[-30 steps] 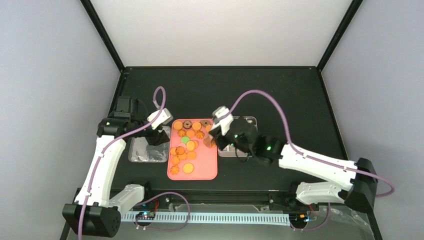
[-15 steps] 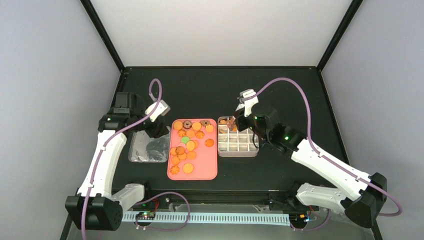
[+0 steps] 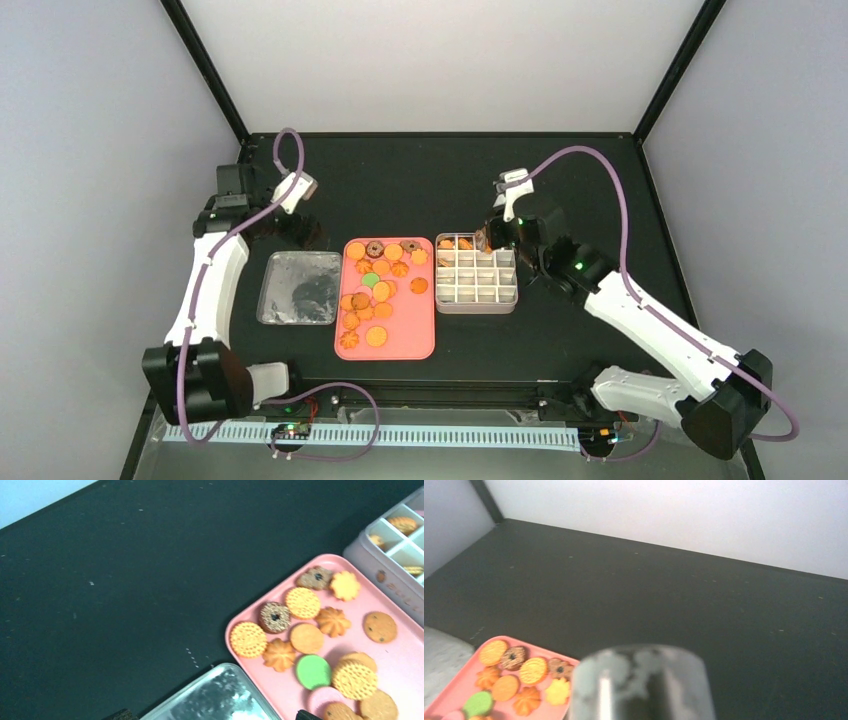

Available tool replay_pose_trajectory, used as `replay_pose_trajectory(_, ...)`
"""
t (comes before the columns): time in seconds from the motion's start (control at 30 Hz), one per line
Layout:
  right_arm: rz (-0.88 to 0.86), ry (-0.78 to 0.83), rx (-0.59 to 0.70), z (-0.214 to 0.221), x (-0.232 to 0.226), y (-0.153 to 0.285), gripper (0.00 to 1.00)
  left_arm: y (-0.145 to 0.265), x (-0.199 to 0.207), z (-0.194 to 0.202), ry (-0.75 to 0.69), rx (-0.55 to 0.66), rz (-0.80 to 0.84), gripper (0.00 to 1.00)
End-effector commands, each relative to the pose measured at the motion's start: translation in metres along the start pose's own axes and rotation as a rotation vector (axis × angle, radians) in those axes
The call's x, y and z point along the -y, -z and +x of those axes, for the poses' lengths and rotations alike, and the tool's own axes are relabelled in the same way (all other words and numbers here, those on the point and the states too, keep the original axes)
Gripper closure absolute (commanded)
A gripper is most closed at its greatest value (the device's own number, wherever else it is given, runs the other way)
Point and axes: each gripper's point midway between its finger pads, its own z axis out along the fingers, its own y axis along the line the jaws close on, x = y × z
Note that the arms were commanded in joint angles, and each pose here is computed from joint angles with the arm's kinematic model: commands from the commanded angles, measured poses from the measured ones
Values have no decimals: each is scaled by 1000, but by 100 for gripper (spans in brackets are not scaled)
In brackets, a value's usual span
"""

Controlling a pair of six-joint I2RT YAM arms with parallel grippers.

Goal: Pack the cookies
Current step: Place the fake cookies in the empty pocket of the box.

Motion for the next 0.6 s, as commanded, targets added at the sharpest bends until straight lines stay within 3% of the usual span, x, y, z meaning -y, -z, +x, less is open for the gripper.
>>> replay_pose_trajectory(0.0, 110, -27, 33, -21, 31, -6, 99, 7, -30, -28, 19, 59, -53, 14)
replay_pose_trajectory(0.57, 201, 3, -1, -14, 61, -52, 99, -20, -26, -16, 49, 1, 69, 13)
